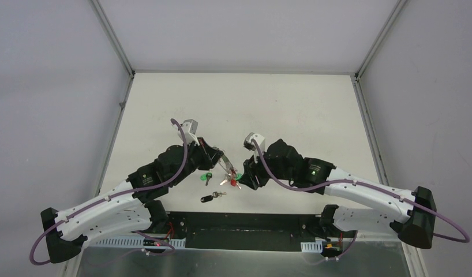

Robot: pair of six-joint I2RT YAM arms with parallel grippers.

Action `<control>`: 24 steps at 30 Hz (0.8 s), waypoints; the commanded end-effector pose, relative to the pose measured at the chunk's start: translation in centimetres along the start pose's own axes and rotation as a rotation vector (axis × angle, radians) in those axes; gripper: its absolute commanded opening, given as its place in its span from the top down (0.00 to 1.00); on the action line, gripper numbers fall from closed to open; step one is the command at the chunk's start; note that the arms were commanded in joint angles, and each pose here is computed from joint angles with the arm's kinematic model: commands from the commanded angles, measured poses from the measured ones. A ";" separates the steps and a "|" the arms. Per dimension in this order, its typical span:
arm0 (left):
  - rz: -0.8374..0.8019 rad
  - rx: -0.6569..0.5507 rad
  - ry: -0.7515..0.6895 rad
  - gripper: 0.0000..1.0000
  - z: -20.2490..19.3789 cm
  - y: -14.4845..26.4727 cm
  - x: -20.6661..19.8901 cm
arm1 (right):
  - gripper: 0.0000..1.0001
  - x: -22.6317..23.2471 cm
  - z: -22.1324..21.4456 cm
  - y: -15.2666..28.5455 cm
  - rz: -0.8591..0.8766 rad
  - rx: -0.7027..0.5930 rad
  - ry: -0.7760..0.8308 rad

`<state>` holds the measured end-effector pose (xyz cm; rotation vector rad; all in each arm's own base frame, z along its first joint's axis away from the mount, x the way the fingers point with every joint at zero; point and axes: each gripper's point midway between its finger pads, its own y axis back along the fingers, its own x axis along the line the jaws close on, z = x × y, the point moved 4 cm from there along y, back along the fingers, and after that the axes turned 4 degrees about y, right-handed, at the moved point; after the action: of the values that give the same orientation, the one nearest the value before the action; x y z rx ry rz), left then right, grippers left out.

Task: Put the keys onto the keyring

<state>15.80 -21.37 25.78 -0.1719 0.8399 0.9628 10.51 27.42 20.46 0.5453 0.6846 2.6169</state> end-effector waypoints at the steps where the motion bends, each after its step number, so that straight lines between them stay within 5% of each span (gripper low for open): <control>1: -0.072 -0.055 0.079 1.00 2.2 0.6 -2.9 | 0.53 -0.1 3.0 -0.2 -0.068 -0.110 0.128; 14: -0.074 -0.054 0.106 1.00 2.1 0.8 -2.6 | 0.55 -0.2 3.9 -2.4 -0.115 -0.125 0.227; 24: -0.064 -0.049 0.107 1.00 1.9 0.7 -2.4 | 0.80 -0.2 4.3 -2.6 -0.113 -0.145 0.269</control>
<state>15.76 -21.55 26.43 -0.2097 0.8910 0.9583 12.58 29.91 19.47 0.1886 0.7136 2.6003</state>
